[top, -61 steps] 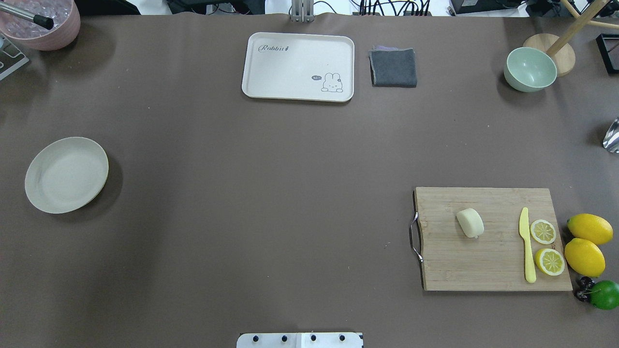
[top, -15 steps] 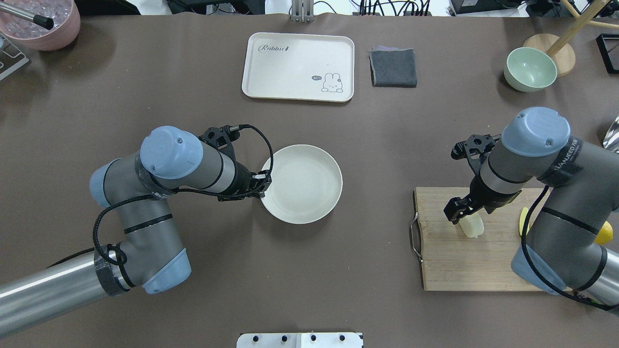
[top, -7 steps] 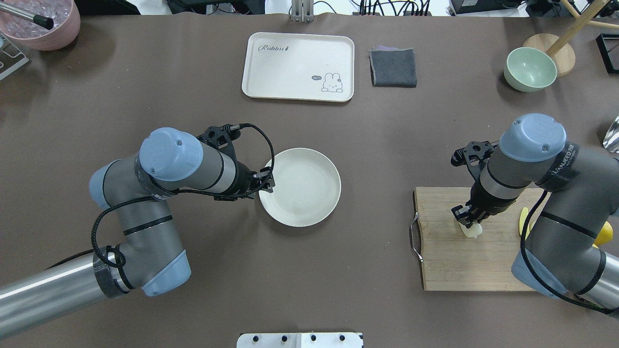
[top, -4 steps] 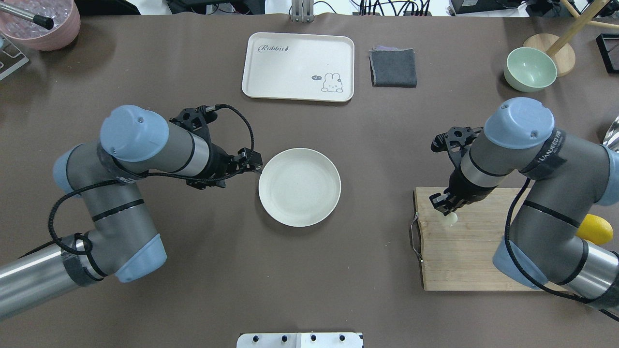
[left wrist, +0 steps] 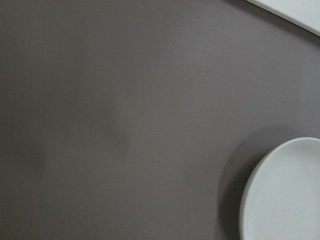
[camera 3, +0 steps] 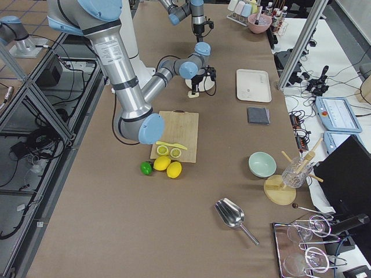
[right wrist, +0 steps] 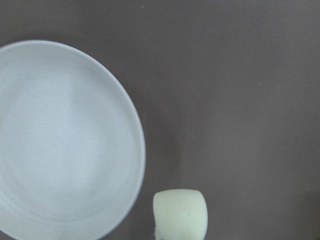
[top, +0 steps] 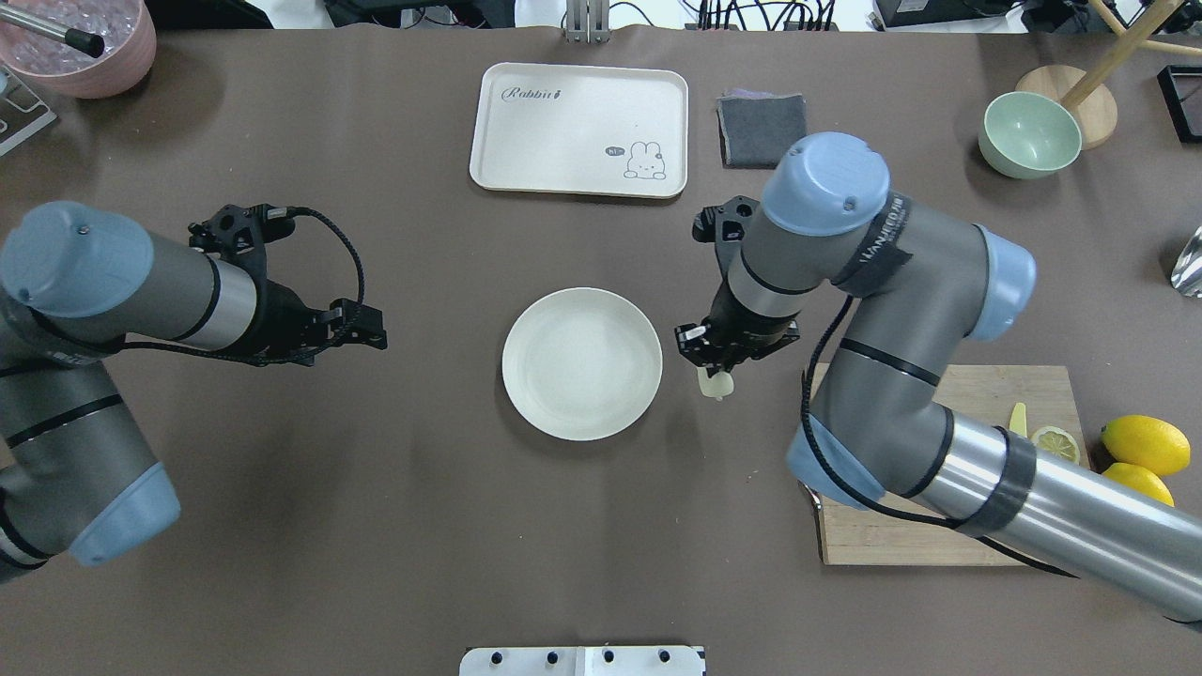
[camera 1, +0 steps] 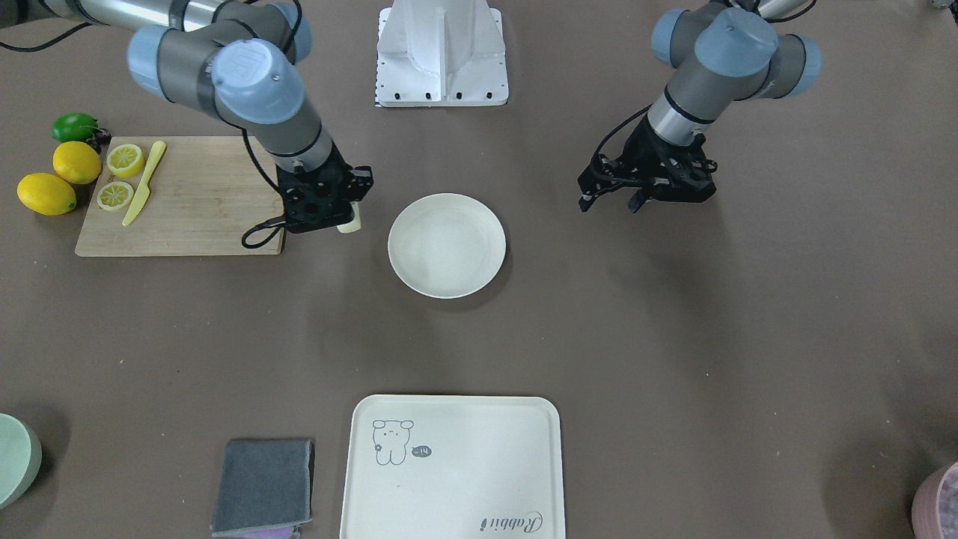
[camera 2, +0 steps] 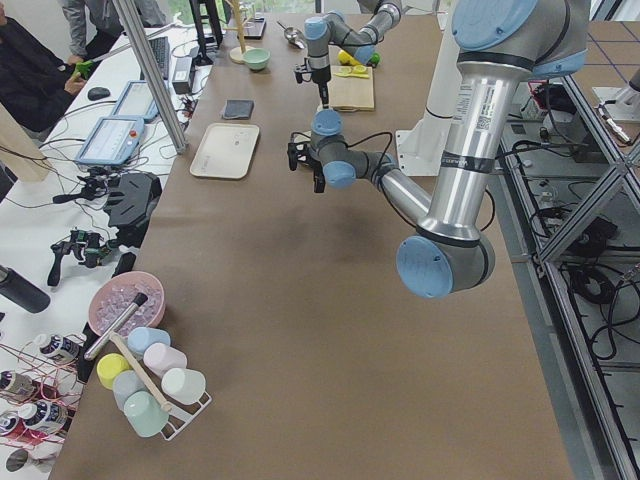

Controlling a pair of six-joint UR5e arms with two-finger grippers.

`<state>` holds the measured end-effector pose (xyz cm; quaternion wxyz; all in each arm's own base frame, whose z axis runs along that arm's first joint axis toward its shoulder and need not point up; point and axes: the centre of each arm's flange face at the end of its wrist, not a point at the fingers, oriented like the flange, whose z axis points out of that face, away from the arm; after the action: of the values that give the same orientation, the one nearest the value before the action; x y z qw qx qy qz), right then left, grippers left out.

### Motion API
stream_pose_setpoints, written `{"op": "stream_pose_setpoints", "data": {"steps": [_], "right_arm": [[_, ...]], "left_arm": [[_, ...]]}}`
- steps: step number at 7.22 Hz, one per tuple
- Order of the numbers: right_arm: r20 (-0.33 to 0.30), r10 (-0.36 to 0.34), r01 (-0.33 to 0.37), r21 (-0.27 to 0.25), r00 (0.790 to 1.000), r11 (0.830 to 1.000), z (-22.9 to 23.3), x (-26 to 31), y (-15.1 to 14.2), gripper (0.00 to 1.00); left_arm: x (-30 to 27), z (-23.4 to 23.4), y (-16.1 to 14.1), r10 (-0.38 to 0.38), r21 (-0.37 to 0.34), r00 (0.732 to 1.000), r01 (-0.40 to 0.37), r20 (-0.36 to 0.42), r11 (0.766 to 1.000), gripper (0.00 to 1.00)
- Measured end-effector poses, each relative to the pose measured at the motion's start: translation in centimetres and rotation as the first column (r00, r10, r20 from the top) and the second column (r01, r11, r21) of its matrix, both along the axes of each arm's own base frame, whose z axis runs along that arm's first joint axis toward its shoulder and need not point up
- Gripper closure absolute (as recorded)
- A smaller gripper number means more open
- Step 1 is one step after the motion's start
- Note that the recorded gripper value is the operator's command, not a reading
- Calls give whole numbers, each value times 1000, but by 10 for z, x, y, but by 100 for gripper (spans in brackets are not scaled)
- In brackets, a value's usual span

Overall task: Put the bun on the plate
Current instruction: 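Lift the bun toward the plate while the left gripper withdraws, then lower the bun onto the white plate and open the right gripper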

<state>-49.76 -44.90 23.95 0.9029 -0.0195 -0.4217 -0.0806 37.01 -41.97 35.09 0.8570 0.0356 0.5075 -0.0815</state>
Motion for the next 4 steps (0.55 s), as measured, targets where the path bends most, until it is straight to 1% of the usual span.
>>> {"op": "stream_pose_setpoints", "data": {"steps": [1,3,4], "right_arm": [[19,21,-21,-11,1000,1000,-21,-32,-9,79],[95,110,-108,-28,989,994,-26,-90,-9,78],[112,135,-132,-35,984,991,-28,-105,-6,72]], "left_arm": [[-18,14,-1,5,5,1000,-5,16,1000,2],[-31,27,-3,9,10,999,-10,34,1000,2],[-32,29,-3,10,11,999,-10,36,1000,2]]}}
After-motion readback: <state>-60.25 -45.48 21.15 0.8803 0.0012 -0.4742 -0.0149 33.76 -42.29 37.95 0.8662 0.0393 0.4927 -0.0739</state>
